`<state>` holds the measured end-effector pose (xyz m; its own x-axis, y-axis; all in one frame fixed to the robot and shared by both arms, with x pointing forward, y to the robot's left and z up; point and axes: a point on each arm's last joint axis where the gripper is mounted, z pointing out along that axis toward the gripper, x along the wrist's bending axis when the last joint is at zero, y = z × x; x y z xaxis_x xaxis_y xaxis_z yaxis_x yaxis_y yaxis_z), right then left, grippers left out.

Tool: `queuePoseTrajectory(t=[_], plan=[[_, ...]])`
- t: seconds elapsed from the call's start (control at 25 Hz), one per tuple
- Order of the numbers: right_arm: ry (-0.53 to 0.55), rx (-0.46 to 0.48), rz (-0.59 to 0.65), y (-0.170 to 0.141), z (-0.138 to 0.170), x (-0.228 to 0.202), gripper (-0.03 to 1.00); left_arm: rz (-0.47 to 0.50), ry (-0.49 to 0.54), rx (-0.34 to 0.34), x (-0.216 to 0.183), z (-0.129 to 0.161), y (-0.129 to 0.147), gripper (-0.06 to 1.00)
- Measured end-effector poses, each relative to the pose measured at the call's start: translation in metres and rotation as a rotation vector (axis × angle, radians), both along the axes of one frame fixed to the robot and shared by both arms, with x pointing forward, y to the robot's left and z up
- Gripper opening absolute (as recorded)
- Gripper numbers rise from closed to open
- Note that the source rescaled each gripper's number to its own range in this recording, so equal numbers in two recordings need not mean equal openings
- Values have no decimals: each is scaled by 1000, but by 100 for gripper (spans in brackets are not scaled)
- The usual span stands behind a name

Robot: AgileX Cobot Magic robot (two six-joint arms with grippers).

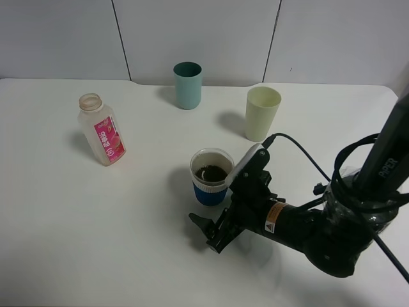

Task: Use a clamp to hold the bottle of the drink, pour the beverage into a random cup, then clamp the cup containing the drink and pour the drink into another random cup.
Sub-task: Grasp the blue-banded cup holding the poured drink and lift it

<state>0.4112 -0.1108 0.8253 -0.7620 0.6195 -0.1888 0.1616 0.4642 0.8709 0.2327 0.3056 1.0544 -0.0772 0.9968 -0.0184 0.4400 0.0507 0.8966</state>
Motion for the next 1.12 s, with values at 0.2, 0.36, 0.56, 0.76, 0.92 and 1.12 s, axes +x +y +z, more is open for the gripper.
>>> queuePoseTrajectory(t=[0.2, 0.36, 0.56, 0.76, 0.92, 1.12], plan=[[-2, 3, 1, 0, 1, 0, 87, 0, 0, 0, 0, 0, 0, 100], [-15, 16, 1, 1, 6, 1, 87, 0, 0, 0, 0, 0, 0, 100], [-43, 47, 1, 3, 17, 3, 87, 0, 0, 0, 0, 0, 0, 100], [-45, 44, 3, 3, 17, 3, 87, 0, 0, 0, 0, 0, 0, 100], [-50, 37, 7, 3, 16, 3, 72, 0, 0, 0, 0, 0, 0, 100], [-52, 37, 9, 3, 16, 3, 0, 0, 0, 0, 0, 0, 0, 100]])
